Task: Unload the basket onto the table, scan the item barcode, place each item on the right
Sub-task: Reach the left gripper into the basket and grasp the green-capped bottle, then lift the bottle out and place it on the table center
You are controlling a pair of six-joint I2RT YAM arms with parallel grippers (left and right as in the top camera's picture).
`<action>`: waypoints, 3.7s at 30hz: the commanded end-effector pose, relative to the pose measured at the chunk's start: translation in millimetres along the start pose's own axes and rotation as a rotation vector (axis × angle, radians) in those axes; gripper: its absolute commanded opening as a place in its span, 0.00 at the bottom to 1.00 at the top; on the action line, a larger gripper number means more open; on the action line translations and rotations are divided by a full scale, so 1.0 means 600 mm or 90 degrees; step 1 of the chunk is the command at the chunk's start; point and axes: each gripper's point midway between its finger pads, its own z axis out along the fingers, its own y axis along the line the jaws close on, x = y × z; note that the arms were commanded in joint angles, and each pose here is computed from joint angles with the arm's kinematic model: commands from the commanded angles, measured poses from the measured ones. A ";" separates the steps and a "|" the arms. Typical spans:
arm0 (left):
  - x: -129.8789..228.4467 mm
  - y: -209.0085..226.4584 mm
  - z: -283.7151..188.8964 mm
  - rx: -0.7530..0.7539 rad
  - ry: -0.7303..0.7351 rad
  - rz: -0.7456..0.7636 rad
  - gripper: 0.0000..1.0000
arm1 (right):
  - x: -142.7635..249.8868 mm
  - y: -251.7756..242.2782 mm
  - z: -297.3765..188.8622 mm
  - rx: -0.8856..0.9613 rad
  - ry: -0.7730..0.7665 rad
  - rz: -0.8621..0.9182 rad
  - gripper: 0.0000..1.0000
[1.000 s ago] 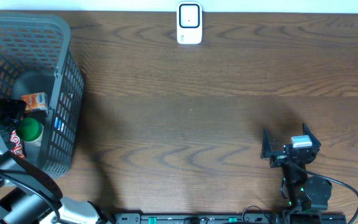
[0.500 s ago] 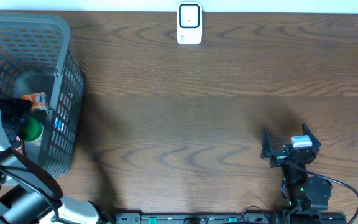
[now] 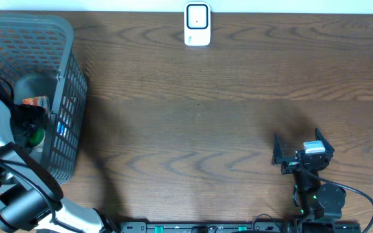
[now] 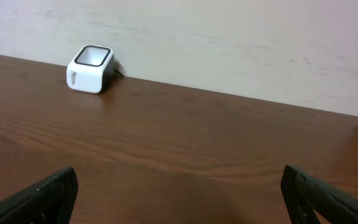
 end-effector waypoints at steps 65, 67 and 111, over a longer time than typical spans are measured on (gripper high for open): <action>0.541 -0.303 -0.385 0.469 -0.068 0.665 0.61 | 0.000 0.002 0.000 -0.002 0.000 0.007 0.99; 0.575 -0.316 -0.333 0.423 -0.047 0.719 0.61 | 0.000 0.002 0.000 -0.002 0.000 0.007 0.99; 0.566 -0.319 -0.372 0.411 -0.092 0.601 0.93 | 0.000 0.002 0.000 -0.002 0.000 0.007 0.99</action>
